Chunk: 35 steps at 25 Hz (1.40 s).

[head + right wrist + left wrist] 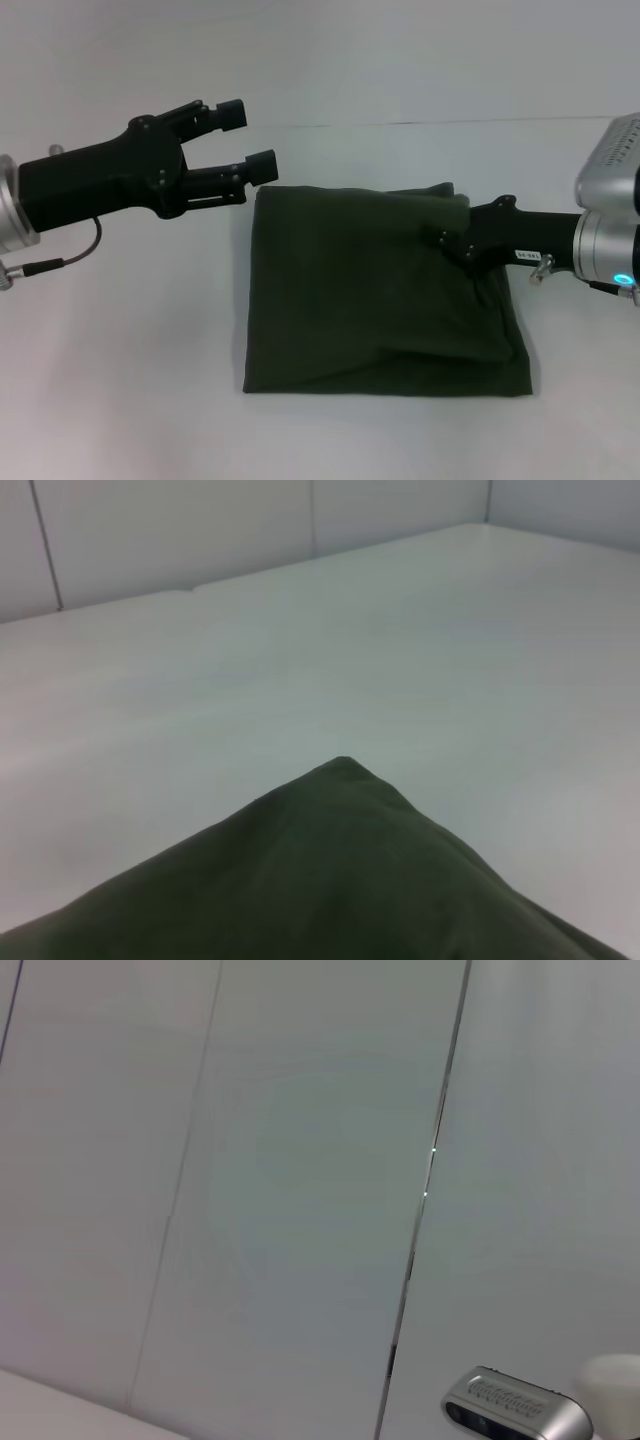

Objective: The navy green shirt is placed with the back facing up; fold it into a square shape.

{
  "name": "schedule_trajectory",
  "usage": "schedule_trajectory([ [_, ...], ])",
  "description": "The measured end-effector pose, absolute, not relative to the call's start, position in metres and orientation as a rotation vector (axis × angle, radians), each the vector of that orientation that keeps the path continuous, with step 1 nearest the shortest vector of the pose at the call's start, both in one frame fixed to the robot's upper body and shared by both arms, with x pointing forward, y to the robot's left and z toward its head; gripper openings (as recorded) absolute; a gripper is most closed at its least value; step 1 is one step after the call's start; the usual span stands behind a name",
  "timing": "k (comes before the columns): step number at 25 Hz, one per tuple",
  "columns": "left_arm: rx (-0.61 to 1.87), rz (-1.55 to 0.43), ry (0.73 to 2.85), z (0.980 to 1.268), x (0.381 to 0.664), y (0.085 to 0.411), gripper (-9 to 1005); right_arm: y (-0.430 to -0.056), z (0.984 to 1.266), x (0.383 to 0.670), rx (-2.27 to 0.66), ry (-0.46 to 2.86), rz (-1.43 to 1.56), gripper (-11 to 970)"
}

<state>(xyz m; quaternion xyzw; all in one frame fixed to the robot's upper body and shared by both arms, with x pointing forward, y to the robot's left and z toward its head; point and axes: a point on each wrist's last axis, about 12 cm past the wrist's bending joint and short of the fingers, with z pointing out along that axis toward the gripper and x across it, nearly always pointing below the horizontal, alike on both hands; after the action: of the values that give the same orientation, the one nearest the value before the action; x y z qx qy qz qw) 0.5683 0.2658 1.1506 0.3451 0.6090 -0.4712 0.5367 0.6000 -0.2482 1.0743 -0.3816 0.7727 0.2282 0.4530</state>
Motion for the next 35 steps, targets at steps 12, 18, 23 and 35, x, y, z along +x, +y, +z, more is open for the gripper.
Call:
schedule_trajectory([
  [12, 0.698, -1.232, 1.576, 1.164, 0.577, 0.274, 950, -0.280, 1.090, 0.594, -0.790, 1.861, 0.563, 280],
  [18, 0.666, -1.256, 1.607, 1.171, 0.581, 0.277, 950, -0.301, 1.096, 0.607, -0.661, 1.875, 0.409, 462],
  [23, 0.662, -1.266, 1.608, 1.172, 0.579, 0.279, 951, -0.310, 1.100, 0.617, -0.574, 1.877, 0.313, 676],
  [35, 0.651, -1.274, 1.612, 1.170, 0.577, 0.279, 950, -0.307, 1.090, 0.607, -0.824, 1.931, 0.280, 933],
])
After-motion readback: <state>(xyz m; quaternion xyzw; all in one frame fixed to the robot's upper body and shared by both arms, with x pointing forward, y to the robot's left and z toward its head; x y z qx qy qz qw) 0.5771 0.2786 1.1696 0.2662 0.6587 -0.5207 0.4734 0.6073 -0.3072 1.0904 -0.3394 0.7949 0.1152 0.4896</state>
